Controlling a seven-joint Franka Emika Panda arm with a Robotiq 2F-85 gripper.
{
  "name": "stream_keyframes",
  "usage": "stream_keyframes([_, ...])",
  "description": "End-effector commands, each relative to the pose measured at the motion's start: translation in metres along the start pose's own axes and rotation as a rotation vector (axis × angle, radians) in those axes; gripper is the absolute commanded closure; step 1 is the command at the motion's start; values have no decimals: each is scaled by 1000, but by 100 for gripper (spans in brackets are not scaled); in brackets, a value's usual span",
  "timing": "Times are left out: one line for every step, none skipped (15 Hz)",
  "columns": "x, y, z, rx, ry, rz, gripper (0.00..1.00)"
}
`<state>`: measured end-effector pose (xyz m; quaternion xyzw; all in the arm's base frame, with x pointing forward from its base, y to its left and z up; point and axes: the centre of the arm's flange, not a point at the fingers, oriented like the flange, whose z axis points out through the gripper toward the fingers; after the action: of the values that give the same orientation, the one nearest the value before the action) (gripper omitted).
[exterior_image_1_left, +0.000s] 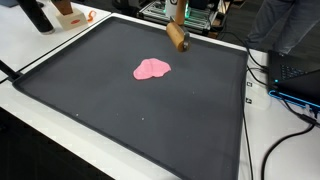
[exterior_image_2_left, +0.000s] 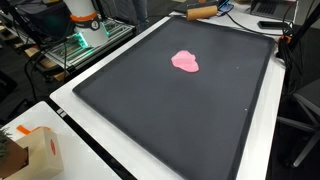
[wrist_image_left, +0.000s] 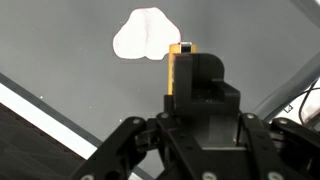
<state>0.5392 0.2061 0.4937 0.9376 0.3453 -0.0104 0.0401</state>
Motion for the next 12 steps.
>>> stream_keyframes([0,0,0,0,0,0,52])
stream_keyframes([0,0,0,0,0,0,52])
stream_keyframes([0,0,0,0,0,0,52])
stream_keyframes([0,0,0,0,0,0,77])
stream_keyframes([7,-3,-5,-20,-9,76,77])
stream_keyframes([14,-7,-9,-35,-21,148,77])
stream_keyframes([20,-11,-11,-49,-19,197,77])
stream_keyframes([29,-17,-15,-69,-25,255,77])
stream_keyframes([36,-23,-18,-90,-23,307,77])
stream_keyframes([45,-31,-21,-110,-30,358,77])
stream_keyframes([52,-38,-23,-130,-37,407,77])
stream_keyframes([61,-47,-24,-151,-51,454,77])
